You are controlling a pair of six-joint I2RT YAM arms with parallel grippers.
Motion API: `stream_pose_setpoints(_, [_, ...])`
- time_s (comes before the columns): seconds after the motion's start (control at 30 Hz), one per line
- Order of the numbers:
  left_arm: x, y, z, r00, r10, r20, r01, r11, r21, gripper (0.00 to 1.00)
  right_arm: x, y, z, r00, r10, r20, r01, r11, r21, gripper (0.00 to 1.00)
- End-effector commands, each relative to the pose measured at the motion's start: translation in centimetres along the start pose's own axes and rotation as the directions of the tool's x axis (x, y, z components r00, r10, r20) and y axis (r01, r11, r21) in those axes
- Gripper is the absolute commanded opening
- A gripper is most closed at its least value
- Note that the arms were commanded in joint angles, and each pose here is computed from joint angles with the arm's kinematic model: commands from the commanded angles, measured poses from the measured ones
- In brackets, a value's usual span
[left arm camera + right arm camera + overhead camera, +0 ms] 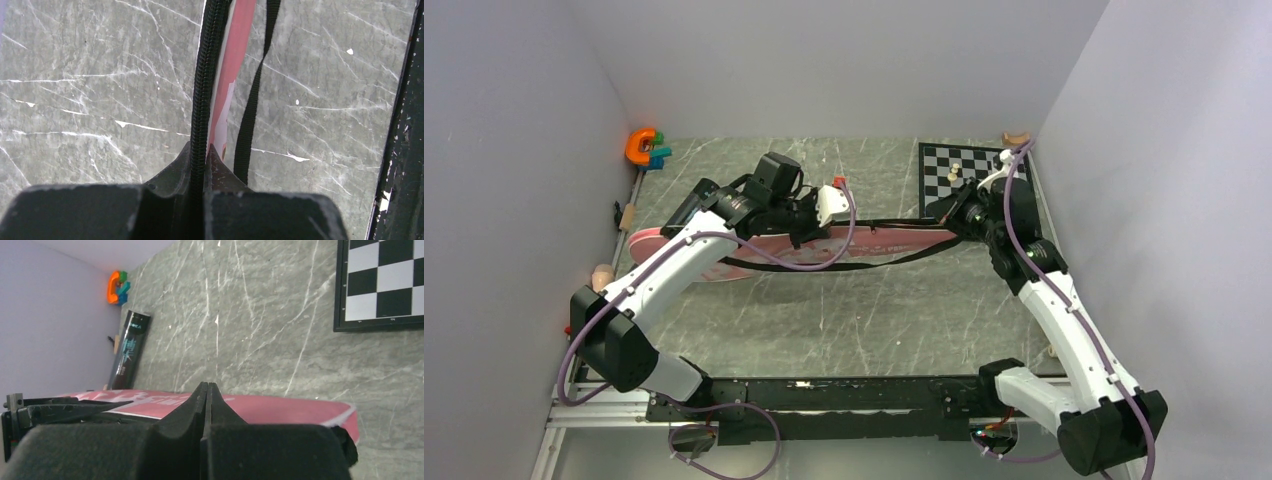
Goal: Pack up the badminton gear
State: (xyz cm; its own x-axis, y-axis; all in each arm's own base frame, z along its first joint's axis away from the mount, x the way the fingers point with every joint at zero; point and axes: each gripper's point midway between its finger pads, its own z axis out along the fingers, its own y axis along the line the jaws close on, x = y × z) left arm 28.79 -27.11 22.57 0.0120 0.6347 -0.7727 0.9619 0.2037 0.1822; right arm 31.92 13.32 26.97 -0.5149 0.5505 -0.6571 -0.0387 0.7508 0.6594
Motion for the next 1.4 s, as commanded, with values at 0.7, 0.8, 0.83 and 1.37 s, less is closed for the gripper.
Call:
stream_pose_setpoints(0.7, [-3.5, 1.7, -0.8, 0.993, 0.066, 0.098, -0.059, 0.996, -0.073, 0.0, 3.8, 7.9, -7.0, 0.992, 0.041, -0.122, -0.094, 0.881, -0.464, 0.97])
stream_pose_setpoints(0.8, [-3.8, 1.6, -0.7, 0.993, 0.056, 0.105, -0.049, 0.997, -0.066, 0.0, 5.0, 7.9, -6.6, 0.989, 0.044, -0.138, -0.108, 0.86, -0.498, 0.95])
stream_pose_setpoints(0.83, [-3.9, 1.6, -0.8, 0.993, 0.054, 0.108, -0.048, 0.997, -0.061, 0.0, 5.3, 8.0, -6.3, 0.989, 0.041, -0.141, -0.108, 0.854, -0.508, 0.92])
stream_pose_setpoints(1.37, [-3.7, 0.2, -1.1, 0.99, 0.074, 0.118, -0.074, 0.997, -0.008, 0.0, 3.7, 9.0, -0.8, 0.998, -0.057, -0.005, 0.046, 0.857, -0.513, 0.84])
